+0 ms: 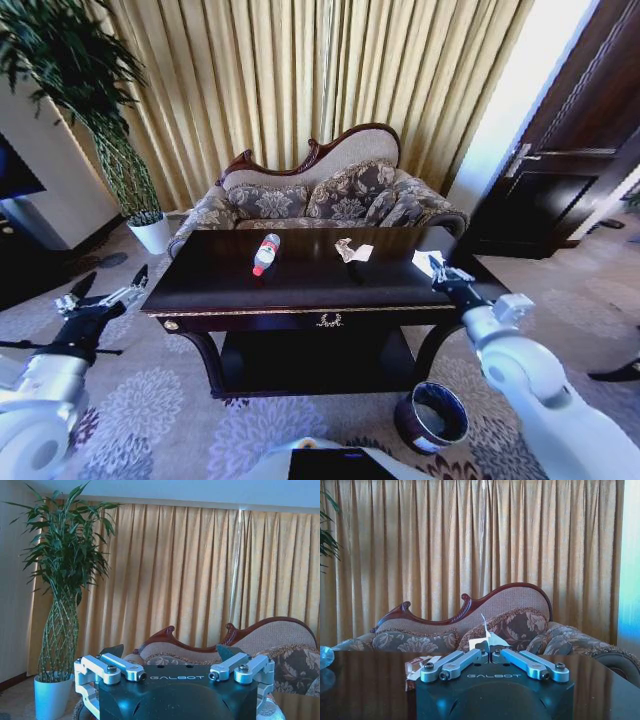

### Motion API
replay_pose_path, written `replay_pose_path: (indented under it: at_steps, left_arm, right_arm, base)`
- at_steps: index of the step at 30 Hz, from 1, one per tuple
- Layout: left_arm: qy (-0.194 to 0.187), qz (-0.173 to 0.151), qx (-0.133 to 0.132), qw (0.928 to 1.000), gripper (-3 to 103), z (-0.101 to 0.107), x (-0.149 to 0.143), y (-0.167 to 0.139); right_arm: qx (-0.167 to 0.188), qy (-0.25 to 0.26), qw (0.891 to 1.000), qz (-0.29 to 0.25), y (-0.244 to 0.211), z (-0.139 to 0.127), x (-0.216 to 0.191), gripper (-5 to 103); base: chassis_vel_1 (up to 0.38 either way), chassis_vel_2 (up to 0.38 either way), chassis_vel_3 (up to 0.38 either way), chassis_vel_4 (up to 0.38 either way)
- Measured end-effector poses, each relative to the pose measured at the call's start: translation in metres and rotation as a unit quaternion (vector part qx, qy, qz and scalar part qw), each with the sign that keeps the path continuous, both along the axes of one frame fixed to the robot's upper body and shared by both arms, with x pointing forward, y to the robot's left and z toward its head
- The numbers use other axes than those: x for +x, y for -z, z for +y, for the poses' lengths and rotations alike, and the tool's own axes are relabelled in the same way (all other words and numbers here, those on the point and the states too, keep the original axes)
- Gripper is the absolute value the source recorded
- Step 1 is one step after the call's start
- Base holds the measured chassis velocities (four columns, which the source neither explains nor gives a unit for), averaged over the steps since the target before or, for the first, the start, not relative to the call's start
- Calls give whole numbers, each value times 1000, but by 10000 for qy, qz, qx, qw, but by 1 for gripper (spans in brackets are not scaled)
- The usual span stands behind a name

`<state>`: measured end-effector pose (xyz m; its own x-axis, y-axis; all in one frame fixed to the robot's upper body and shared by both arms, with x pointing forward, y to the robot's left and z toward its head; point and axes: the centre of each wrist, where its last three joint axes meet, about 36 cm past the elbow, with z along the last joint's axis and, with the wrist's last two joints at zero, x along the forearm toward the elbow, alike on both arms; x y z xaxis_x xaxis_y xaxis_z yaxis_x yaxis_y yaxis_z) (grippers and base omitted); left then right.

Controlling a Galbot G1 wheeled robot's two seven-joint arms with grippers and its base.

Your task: Move to the front of the table and place the trash on the table into the trash bin.

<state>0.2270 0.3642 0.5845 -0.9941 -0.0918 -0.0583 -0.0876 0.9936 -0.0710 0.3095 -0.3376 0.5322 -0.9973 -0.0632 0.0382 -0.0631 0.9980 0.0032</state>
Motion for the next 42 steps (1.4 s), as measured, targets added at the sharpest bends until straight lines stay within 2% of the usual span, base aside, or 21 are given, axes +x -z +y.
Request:
replay_pose_path:
  at_steps: [11, 25, 29, 30, 34, 36, 39, 42]
  left_arm:
    - [29, 24, 17, 10000, 100, -2, -2, -1]
    - [61, 44, -28, 10000, 100, -4, -2, 2]
    - [39, 37, -7, 10000, 100, -3, -2, 1]
    - [39, 37, -7, 10000, 100, -3, -2, 1]
    - [33, 29, -7, 10000, 100, -3, -2, 1]
    - [33, 30, -7, 10000, 100, -3, -2, 1]
    - [31, 38, -15, 10000, 100, -3, -3, 1]
    - [29, 49, -23, 10000, 100, -3, -3, 2]
  right_arm:
    - [148, -49, 9999, -60, 2, 15, -14, 0]
    - [149, -4, 9999, 19, 16, 18, -12, 0]
    - [46, 173, 9983, 556, 57, 3, -3, 0]
    - [46, 173, 9983, 556, 57, 3, -3, 0]
    - [4, 438, 9917, 1211, 112, -21, 6, 0]
    - [-14, 484, 9901, 1315, 121, -26, 7, 0]
    - [-343, 823, 9776, 1906, 176, -56, 13, 0]
    - [-600, 984, 9692, 2174, 204, -71, 16, 0]
  base:
    - [31, -30, -34, 33]
    - [197, -185, -205, 187]
    - [47, -63, -77, 55]
    - [0, 0, 0, 0]
    - [-19, 14, 26, -19]
    - [-40, 43, 52, -42]
    - [-9, 20, 17, -12]
    - [0, 0, 0, 0]
